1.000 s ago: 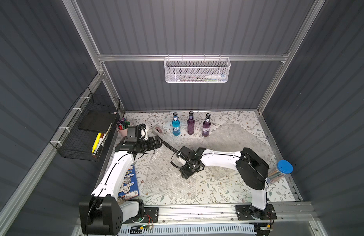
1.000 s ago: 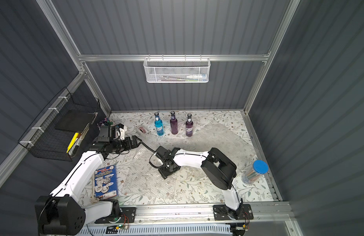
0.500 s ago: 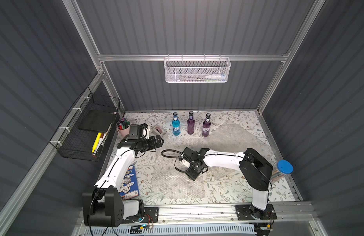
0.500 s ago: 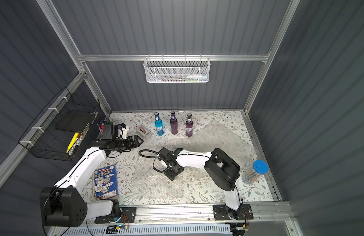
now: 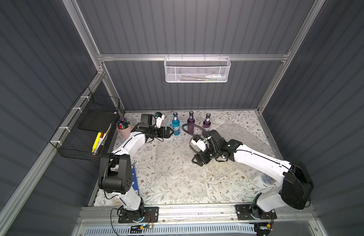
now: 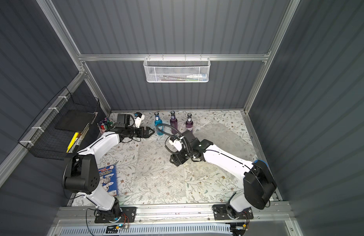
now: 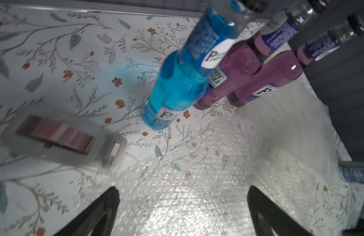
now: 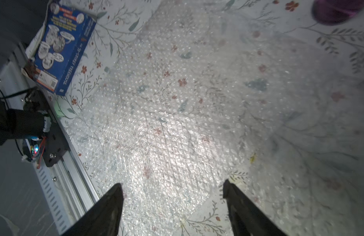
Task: Wrap wine bottles in bubble wrap
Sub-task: Adjust the bubble wrap at the center of the board, then pick up the wine bottle from the center of the board.
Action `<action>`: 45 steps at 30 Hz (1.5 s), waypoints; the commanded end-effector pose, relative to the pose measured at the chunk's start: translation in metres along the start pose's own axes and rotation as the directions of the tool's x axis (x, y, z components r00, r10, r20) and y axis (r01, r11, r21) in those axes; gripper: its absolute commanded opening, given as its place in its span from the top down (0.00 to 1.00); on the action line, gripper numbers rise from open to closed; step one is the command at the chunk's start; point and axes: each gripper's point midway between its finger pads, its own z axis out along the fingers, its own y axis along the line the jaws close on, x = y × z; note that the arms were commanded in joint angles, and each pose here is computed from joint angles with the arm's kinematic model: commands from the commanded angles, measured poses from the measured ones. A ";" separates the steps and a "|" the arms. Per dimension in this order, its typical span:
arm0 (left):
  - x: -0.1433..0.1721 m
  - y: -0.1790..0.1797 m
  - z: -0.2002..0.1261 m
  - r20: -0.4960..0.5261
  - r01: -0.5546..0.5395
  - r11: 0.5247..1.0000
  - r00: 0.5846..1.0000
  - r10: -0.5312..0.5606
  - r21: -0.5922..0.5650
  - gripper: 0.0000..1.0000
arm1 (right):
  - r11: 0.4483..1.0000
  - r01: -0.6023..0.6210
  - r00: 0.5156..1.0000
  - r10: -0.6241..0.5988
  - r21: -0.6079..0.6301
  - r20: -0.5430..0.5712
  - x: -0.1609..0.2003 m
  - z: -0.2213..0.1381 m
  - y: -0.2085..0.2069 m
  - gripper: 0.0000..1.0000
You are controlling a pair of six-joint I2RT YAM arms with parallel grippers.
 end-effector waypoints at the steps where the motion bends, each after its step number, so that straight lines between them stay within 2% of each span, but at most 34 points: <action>1: -0.029 -0.008 0.009 0.105 -0.211 0.977 0.973 0.207 0.034 0.00 | 0.997 -0.028 0.995 0.035 -0.074 0.097 -0.010 -0.015 -0.005 0.18; 4: -0.036 0.003 0.022 0.114 -0.253 0.968 0.961 0.251 0.005 0.01 | 0.998 -0.045 0.984 0.051 -0.038 0.169 -0.015 -0.031 -0.025 0.17; 5: -0.038 0.001 0.025 0.139 -0.258 0.966 0.958 0.252 0.027 0.01 | 0.998 -0.058 0.981 0.062 -0.029 0.186 -0.016 -0.036 -0.031 0.17; 8: -0.060 0.002 0.028 0.253 -0.304 0.953 0.921 0.295 -0.002 0.01 | 0.997 -0.081 0.972 0.081 -0.006 0.221 -0.018 -0.046 -0.045 0.17; 14: -0.087 -0.006 0.029 0.376 -0.350 0.937 0.869 0.321 0.011 0.02 | 0.993 -0.117 0.967 0.113 0.004 0.229 -0.013 -0.048 -0.057 0.17; 22: -0.093 -0.003 0.045 0.399 -0.364 0.930 0.860 0.318 0.044 0.12 | 0.993 -0.119 0.959 0.112 0.010 0.261 -0.020 -0.055 -0.062 0.17; 33: -0.091 0.004 0.063 0.404 -0.346 0.935 0.868 0.289 0.075 0.24 | 0.993 -0.115 0.956 0.101 0.036 0.275 -0.022 -0.065 -0.066 0.17; 34: -0.107 0.000 0.057 0.433 -0.368 0.927 0.848 0.305 0.067 0.25 | 0.993 -0.117 0.956 0.102 0.036 0.274 -0.021 -0.065 -0.066 0.17; 35: -0.109 -0.001 0.057 0.438 -0.372 0.926 0.845 0.307 0.068 0.26 | 0.992 -0.118 0.957 0.104 0.037 0.272 -0.021 -0.065 -0.067 0.17; 39: -0.109 -0.002 0.059 0.441 -0.380 0.922 0.842 0.310 0.076 0.39 | 0.992 -0.121 0.957 0.107 0.035 0.270 -0.021 -0.064 -0.068 0.17; 45: -0.108 -0.005 0.061 0.436 -0.390 0.915 0.845 0.309 0.107 0.52 | 0.993 -0.117 0.957 0.105 0.030 0.272 -0.022 -0.065 -0.067 0.17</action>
